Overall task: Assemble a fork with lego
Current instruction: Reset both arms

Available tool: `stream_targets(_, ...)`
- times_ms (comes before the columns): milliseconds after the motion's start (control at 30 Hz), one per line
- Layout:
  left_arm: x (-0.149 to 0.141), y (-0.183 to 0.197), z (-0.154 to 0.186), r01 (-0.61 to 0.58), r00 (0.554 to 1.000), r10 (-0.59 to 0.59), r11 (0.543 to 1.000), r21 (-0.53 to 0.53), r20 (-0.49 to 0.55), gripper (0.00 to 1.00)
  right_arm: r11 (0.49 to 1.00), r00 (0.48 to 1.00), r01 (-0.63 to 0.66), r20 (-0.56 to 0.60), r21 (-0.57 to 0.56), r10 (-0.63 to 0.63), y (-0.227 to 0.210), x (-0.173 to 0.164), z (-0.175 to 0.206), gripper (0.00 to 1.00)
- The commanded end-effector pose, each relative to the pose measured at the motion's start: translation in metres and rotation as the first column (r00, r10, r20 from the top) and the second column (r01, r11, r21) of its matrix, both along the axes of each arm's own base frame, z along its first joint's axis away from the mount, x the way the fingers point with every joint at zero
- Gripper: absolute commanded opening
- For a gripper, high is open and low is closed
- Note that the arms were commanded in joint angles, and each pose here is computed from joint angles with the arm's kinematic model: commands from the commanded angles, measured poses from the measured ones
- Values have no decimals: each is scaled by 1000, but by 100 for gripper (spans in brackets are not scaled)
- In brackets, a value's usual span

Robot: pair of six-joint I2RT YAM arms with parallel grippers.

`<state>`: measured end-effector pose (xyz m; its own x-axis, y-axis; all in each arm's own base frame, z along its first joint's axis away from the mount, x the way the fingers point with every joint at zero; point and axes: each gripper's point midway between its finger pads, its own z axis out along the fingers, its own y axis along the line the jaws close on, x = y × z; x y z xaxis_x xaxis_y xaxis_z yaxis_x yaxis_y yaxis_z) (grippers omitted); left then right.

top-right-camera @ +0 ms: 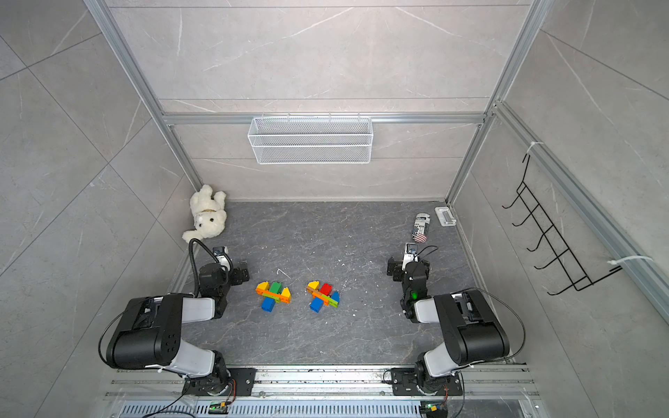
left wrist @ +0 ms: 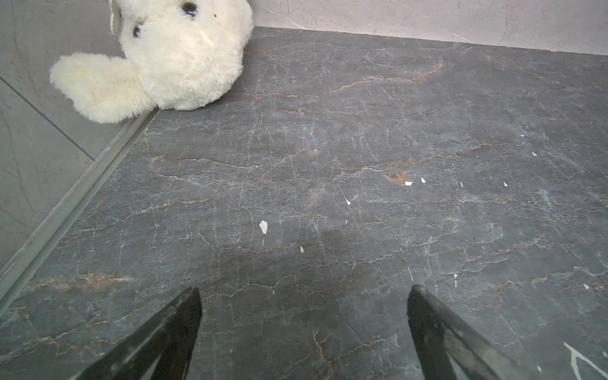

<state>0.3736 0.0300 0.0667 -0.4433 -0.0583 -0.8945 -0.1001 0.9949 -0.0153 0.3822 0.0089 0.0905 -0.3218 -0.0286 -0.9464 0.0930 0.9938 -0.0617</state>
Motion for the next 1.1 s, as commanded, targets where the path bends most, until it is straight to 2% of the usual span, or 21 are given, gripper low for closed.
stream_targets(0,12,0,19,-1,998,1,1000,8,68,100,1000,999,19,32,13,-19,-2,3,7,99)
stream_targets(100,7,0,18,-4,997,3,1000,16,73,100,998,997,60,52,24,-61,-9,-1,10,99)
stream_targets(133,-2,-5,18,5,994,-8,1000,29,107,100,997,995,68,73,29,-70,-12,-8,11,99)
stream_targets(200,-26,-5,33,-32,965,17,998,53,261,100,999,990,37,134,28,-40,-8,-16,16,99)
stream_targets(267,-27,-3,39,-59,951,37,996,63,308,100,1000,985,-25,171,15,22,2,-19,20,99)
stream_targets(300,-20,-8,37,-24,961,3,997,70,277,100,998,984,-62,166,7,60,9,-16,21,99)
stream_targets(333,-7,-12,30,8,980,-23,997,75,198,100,996,987,-94,131,-1,94,15,-10,17,99)
stream_targets(367,8,-17,22,47,995,-52,997,68,82,100,994,992,-107,59,-2,107,19,2,12,99)
stream_targets(400,15,-11,19,53,997,-54,998,20,62,100,994,993,-112,-26,21,112,20,8,2,99)
stream_targets(433,15,-3,20,48,996,-46,999,-25,78,100,996,996,-85,-13,36,86,12,6,3,99)
stream_targets(567,13,-5,18,45,997,-44,999,-10,58,100,998,999,-51,11,26,51,6,6,5,99)
stream_targets(933,13,-6,19,51,997,-51,999,-10,63,100,998,998,-54,14,27,54,6,6,6,99)
stream_targets(1067,13,-7,19,53,997,-52,999,-8,63,100,994,994,-110,3,24,110,16,8,5,99)
